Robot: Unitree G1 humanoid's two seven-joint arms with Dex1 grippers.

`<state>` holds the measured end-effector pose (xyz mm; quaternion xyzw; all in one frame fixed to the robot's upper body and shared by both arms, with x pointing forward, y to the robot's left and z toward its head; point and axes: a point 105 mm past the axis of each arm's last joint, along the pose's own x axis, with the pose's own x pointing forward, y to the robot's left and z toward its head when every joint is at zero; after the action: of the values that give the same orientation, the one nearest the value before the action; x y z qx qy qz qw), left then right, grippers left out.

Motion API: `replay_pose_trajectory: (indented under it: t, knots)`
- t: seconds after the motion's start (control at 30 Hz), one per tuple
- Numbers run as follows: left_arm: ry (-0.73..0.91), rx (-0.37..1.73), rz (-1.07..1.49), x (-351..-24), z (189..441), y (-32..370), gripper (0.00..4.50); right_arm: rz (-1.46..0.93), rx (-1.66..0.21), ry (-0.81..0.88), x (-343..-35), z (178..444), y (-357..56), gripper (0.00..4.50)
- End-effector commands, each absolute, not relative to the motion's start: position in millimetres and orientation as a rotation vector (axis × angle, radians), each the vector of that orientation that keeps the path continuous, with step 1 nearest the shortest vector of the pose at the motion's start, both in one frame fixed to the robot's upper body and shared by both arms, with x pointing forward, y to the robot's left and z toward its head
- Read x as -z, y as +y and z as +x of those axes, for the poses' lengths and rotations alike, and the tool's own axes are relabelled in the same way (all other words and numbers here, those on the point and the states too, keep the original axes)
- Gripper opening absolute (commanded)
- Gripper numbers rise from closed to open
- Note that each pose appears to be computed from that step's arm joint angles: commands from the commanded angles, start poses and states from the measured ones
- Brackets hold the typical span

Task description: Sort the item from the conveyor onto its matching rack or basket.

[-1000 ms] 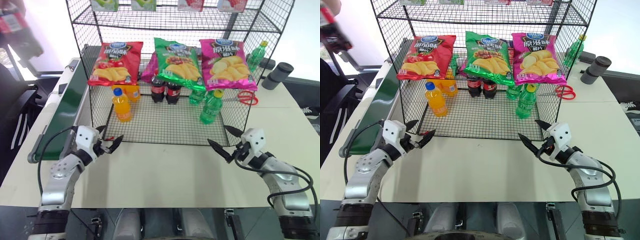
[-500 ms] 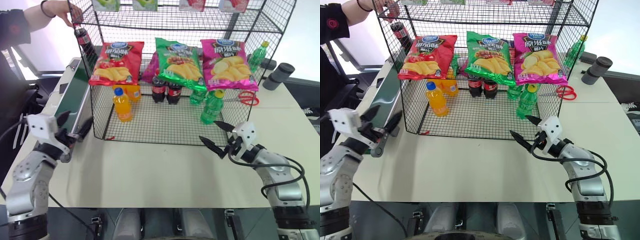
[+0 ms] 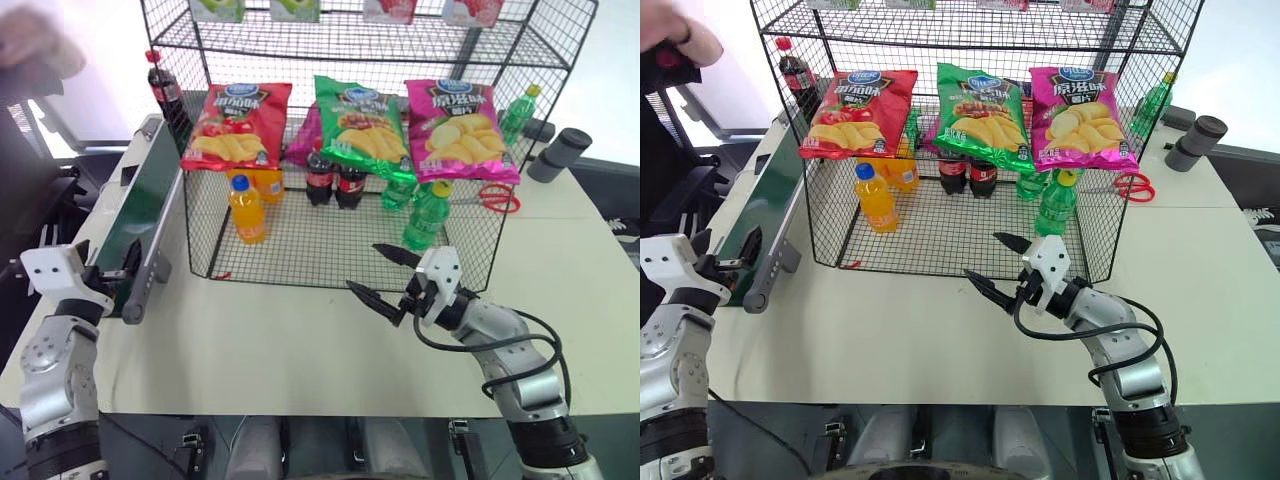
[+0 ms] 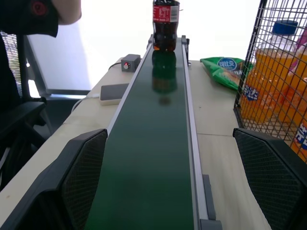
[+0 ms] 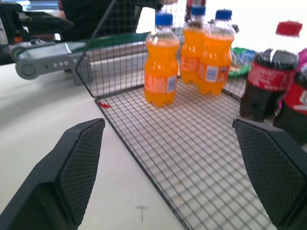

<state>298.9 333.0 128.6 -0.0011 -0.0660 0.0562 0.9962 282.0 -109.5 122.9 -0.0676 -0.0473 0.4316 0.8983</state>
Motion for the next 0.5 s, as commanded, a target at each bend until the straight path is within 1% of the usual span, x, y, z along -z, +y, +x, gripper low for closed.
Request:
replay_pose_trajectory:
  t: [0.03,0.17,0.33,0.5]
  knots:
    - [-0.186,-0.117,0.01,-139,302,332,4.5,-0.167,-0.881,-0.142,-133,280,-104,4.43]
    - [-0.183,-0.16,-0.014,-134,305,337,4.5,-0.174,-0.851,-0.151,-135,284,-100,4.43]
    - [-0.177,-0.179,-0.01,-131,306,340,4.5,-0.169,-0.785,-0.151,-137,294,-106,4.43]
    - [-0.182,-0.212,0.009,-132,307,344,4.5,-0.157,-0.844,-0.094,-127,292,-105,4.43]
